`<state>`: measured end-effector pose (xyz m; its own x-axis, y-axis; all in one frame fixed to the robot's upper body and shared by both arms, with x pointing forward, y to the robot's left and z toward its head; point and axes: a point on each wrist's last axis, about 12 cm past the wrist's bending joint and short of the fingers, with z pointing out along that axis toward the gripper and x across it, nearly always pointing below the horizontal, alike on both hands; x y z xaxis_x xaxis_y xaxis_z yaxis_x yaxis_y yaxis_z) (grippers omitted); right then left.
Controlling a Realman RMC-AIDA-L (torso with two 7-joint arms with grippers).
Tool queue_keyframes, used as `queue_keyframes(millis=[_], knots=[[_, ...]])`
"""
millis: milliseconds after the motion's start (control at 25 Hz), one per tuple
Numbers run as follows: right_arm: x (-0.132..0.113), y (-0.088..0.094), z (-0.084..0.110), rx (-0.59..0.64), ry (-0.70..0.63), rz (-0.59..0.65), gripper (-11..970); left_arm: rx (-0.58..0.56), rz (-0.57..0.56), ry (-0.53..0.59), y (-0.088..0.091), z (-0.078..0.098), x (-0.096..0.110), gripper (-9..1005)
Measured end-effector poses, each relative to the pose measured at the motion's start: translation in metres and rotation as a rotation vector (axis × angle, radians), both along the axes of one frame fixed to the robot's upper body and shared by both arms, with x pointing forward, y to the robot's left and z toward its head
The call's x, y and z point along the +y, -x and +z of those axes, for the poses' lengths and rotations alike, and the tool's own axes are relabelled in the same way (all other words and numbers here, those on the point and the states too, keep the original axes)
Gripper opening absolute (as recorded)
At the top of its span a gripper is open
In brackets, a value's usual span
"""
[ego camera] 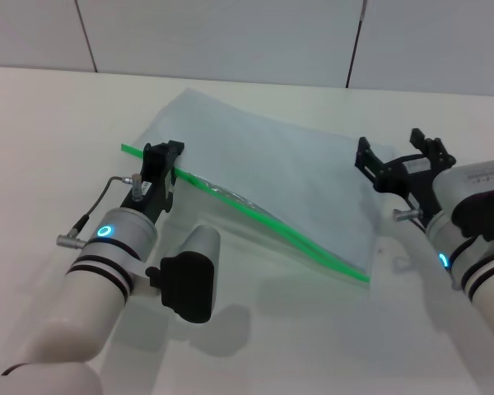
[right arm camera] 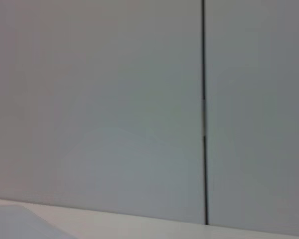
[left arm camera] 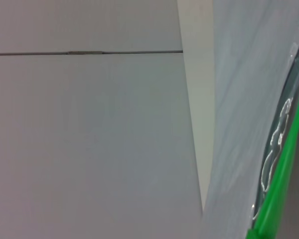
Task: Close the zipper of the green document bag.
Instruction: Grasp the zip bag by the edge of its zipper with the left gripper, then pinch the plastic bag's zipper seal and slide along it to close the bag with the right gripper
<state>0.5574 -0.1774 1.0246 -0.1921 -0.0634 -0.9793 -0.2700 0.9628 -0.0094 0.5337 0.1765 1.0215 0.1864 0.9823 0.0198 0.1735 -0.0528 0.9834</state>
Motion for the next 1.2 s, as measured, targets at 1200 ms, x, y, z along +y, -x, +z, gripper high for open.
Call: queue_keyframes(millis=[1200], knots=[[0.049,0.040,0.008,-0.137,0.093,0.399,861,-0.128,-0.037,-0.017,0.003,0.010,0.003,57]])
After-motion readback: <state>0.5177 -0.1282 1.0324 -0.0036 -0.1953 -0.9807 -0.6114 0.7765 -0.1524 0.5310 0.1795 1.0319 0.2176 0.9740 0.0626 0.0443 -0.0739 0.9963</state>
